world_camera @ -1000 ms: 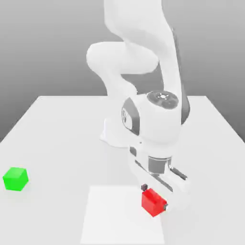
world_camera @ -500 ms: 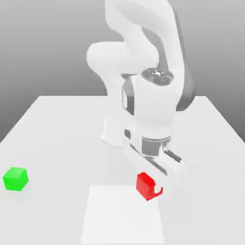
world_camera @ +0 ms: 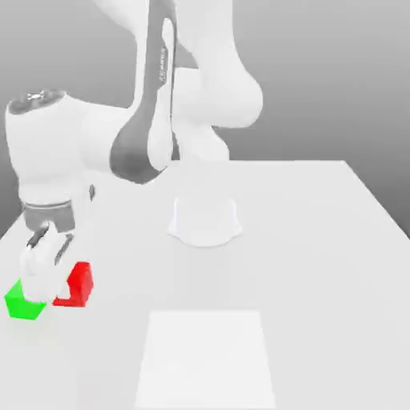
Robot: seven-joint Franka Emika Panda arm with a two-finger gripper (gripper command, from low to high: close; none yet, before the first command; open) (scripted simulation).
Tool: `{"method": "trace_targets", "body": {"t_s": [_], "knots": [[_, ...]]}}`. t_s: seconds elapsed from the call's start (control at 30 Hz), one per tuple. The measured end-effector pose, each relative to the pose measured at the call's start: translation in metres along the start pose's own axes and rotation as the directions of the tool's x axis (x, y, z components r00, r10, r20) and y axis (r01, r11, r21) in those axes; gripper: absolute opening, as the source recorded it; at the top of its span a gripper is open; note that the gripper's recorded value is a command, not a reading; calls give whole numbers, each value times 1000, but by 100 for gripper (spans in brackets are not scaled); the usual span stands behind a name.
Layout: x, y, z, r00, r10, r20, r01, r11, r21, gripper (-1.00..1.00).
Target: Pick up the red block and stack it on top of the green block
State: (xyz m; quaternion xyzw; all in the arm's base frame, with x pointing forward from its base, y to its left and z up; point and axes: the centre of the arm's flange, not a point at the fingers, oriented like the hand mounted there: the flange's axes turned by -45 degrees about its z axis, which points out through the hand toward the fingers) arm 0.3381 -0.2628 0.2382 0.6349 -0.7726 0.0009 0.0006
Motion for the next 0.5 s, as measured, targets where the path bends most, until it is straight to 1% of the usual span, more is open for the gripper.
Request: {"method": "trace_targets", "body": {"t_s": [0.17, 0.3, 0.33, 0.5], "knots": [[85, 46, -3, 979, 205, 1, -205, 979, 1, -100], [82, 42, 38, 981, 193, 1, -193, 981, 1, -100], [82, 42, 49, 981, 193, 1, -193, 981, 1, 100], [82, 42, 49, 981, 193, 1, -193, 981, 1, 100]]}}
